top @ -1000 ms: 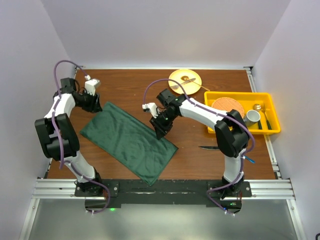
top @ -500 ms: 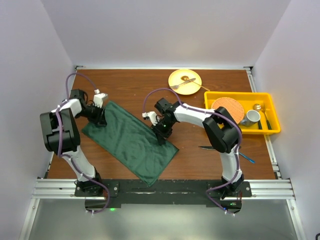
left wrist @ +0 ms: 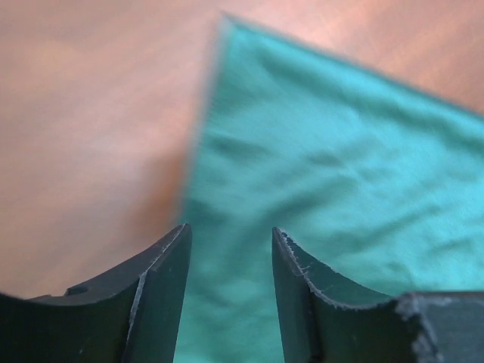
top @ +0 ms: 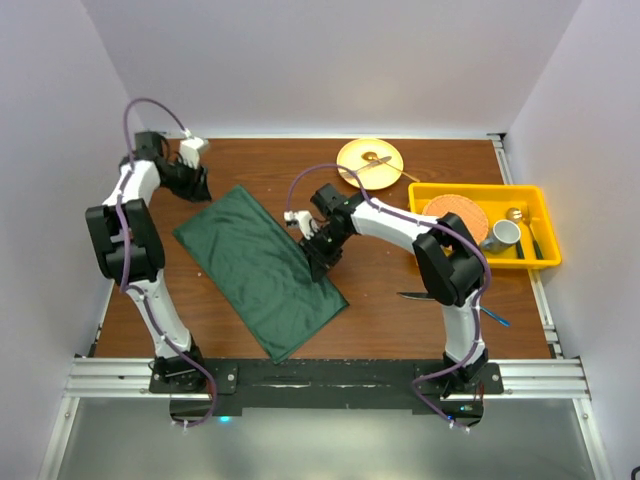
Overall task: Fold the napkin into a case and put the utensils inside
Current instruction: Rotate the rectangle-folded napkin at the center of the board, then pick up the rectangle-folded napkin at the center of the board.
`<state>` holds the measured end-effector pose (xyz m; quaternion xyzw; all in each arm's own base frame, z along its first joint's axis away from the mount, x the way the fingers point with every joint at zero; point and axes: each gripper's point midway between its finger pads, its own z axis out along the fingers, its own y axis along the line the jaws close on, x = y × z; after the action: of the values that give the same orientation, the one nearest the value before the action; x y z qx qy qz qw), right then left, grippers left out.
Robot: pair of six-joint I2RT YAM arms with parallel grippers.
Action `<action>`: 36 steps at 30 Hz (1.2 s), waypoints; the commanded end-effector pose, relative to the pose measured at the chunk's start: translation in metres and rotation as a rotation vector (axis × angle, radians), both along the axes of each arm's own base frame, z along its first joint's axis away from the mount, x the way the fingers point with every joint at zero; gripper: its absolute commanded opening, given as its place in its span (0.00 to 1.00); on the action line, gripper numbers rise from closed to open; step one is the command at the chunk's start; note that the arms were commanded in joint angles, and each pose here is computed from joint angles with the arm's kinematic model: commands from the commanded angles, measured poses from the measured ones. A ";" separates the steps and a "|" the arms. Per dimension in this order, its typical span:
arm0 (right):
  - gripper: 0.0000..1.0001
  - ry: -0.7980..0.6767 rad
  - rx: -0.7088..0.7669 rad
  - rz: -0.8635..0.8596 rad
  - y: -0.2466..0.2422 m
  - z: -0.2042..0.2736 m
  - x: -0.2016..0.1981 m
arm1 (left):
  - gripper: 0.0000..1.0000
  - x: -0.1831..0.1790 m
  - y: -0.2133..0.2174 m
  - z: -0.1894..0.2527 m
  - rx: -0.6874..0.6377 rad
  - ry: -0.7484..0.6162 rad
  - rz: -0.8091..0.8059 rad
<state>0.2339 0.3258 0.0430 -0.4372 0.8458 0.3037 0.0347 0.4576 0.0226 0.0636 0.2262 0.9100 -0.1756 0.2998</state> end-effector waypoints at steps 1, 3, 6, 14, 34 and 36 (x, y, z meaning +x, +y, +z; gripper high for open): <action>0.17 -0.057 0.105 -0.033 0.020 0.041 0.023 | 0.52 0.035 0.035 0.040 0.051 -0.108 0.013; 0.17 -0.065 0.105 -0.036 0.022 0.042 0.027 | 0.53 0.032 0.036 0.026 0.053 -0.062 -0.006; 0.17 -0.064 0.091 -0.054 0.019 0.037 0.031 | 0.53 0.032 0.036 0.015 0.071 -0.049 -0.019; 0.17 -0.034 0.077 -0.087 0.010 0.029 0.031 | 0.54 0.030 0.040 -0.022 0.131 -0.004 -0.031; 0.16 -0.023 0.045 -0.134 -0.011 0.022 0.047 | 0.34 -0.011 0.008 -0.079 0.223 0.101 -0.160; 0.15 -0.018 0.043 -0.137 -0.011 0.020 0.047 | 0.26 -0.016 0.007 -0.083 0.231 0.110 -0.165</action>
<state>0.2814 0.3151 0.0641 -0.3821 0.8672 0.3098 0.0767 0.4773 0.0474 0.0189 0.3053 0.9087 -0.0825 0.2726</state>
